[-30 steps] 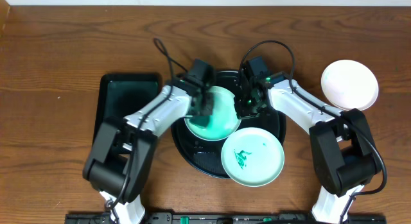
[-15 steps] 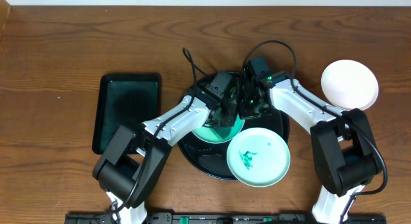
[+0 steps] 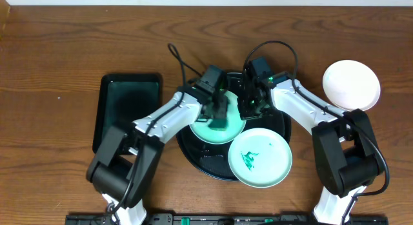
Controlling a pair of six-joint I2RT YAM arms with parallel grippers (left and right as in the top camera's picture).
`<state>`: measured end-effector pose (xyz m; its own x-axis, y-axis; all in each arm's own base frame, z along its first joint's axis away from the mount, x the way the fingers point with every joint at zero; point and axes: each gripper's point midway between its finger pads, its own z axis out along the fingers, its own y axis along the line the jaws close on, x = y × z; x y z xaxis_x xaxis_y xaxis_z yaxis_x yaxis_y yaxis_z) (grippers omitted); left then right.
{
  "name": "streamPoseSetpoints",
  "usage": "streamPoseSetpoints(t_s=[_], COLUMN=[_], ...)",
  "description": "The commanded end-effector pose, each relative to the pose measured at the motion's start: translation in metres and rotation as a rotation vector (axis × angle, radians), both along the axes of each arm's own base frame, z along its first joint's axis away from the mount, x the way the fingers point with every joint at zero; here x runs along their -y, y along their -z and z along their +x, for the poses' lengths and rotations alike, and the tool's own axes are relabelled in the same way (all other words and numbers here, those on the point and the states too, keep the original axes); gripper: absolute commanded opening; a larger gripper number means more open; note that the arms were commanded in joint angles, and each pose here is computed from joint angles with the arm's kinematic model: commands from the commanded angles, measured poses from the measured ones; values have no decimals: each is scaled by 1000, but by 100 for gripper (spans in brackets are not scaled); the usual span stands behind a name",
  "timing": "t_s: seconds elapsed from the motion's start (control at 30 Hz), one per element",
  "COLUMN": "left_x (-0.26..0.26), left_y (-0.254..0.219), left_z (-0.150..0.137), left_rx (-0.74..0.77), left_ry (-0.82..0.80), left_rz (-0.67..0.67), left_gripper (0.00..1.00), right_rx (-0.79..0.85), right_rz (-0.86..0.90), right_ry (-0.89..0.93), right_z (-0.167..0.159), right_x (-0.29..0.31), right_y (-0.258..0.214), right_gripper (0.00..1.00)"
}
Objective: Clean dirty plates on tray and stack at the side
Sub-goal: 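Scrub the green plate with the sponge in the left gripper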
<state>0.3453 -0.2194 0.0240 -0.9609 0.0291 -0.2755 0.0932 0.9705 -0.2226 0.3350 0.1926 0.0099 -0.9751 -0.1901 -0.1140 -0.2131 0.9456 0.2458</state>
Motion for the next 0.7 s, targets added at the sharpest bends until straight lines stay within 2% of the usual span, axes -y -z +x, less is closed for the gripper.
streamPoseSetpoints(t_s=[0.0, 0.3, 0.53, 0.67], left_x=[-39, -73, -170, -211], left_y=[-29, -91, -93, -84], left_z=[23, 4, -7, -5], left_rx=[128, 179, 69, 8], left_ry=[-84, -140, -364, -445], left_rz=[130, 160, 270, 242], left_gripper=[7, 7, 7, 7], right_rx=[-3, -4, -5, -5], right_rz=[-15, -16, -18, -21], right_ry=[-22, -22, -33, -45], right_z=[-4, -4, -5, -6], right_x=[0, 0, 0, 1], right_y=[3, 3, 3, 3], right_gripper=[1, 1, 1, 1])
